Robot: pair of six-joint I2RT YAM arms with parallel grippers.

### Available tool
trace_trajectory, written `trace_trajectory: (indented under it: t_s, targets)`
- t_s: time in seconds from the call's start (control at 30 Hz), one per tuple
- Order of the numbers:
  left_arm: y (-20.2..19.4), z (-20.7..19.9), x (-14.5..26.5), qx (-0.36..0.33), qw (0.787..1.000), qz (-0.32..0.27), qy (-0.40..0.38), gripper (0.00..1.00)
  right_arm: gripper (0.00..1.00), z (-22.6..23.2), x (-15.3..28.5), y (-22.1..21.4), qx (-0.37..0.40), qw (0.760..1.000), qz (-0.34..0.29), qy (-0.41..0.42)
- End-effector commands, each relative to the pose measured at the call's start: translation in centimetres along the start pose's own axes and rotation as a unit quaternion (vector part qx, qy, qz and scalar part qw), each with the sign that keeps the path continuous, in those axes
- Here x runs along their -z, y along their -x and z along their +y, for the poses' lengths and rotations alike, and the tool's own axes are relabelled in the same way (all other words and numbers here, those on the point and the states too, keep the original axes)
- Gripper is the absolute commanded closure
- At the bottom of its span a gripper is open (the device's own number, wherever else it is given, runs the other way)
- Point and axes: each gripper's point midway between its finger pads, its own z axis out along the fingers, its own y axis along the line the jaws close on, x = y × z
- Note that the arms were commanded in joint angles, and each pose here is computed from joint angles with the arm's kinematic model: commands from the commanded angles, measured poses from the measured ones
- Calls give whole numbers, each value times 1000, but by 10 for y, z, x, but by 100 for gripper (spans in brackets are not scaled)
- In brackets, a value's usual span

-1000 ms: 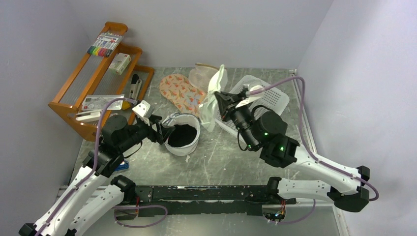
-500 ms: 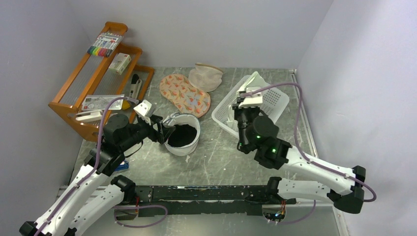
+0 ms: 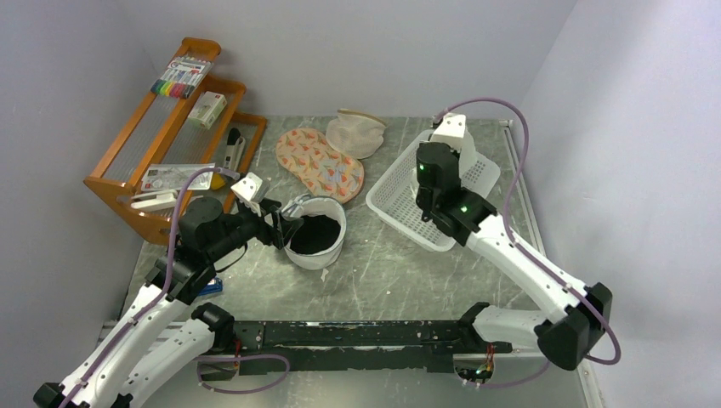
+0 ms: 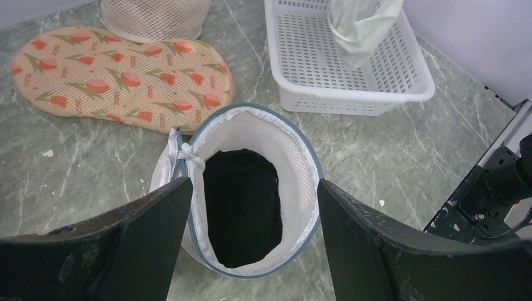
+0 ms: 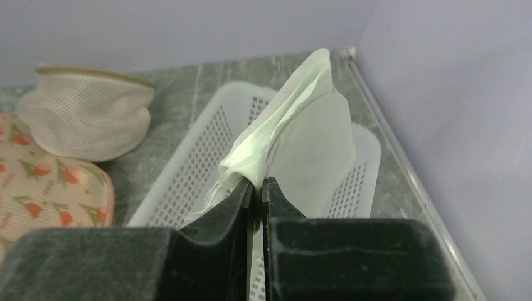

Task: Unzip the laundry bag and remove the bra

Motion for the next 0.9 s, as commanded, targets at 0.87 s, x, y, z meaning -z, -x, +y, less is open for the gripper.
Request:
trace_trajectory:
  t_s: [0.87]
  targets:
    - [7,-4,-3,-10,1000,-12,-13,16,61,22,-137,-163,31,968,244,-41]
